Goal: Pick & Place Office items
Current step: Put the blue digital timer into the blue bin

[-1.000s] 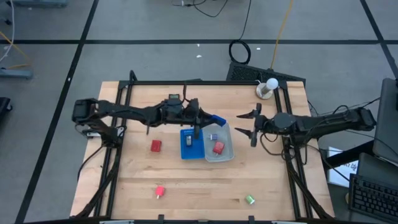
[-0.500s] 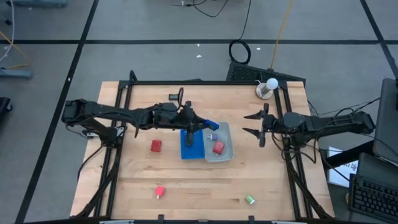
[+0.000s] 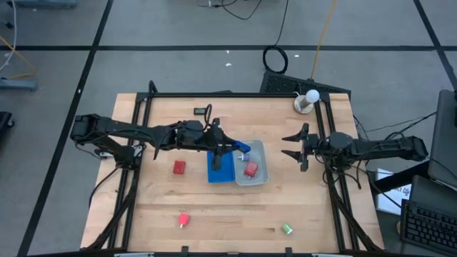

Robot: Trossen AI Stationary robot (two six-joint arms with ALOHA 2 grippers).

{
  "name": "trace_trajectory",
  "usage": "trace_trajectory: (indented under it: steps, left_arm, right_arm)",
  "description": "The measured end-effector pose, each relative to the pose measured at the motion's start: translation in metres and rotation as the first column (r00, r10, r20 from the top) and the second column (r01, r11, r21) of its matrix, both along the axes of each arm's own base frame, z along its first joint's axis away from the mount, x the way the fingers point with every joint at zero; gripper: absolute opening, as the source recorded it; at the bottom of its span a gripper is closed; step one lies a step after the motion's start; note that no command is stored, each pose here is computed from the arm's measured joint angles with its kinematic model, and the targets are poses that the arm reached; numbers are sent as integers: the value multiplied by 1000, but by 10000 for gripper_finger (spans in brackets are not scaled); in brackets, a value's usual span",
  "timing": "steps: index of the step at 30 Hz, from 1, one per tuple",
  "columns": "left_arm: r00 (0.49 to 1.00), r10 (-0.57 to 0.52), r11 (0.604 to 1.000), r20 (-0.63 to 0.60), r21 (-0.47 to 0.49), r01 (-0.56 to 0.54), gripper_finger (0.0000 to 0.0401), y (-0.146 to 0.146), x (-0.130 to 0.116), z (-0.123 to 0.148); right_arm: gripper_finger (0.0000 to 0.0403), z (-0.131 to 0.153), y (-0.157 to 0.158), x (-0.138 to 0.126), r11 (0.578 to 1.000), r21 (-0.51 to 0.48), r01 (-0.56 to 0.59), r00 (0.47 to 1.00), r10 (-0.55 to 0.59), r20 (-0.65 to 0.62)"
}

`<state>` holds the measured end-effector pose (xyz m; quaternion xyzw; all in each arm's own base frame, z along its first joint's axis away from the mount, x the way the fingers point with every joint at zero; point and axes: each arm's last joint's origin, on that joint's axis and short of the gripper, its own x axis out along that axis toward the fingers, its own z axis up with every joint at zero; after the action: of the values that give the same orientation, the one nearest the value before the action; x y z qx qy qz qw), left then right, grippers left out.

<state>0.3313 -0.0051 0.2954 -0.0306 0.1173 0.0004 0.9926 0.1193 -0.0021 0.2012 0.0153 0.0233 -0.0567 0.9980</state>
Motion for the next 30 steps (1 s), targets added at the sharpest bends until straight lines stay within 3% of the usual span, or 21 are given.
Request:
trace_trajectory:
  steps: [13,18,24,30]
  left_arm:
    - [986,-153,988,69,-11,154,59,-26,12,-7]
    - [993,-103,995,-55,4,103,59,-26,6,-16]
    - [999,34,999,-14,41,-33,59,-12,-41,11]
    - [993,102,994,64,25,-104,59,-3,-107,14]
  right_arm:
    - [221,-4,-6,-1,998,33,47,998,-48,30]
    - [221,-4,-6,-1,998,34,47,998,-48,29]
    - [221,-6,-6,-1,998,41,47,999,-48,18]
    - [221,-4,-6,-1,998,34,47,998,-48,30]
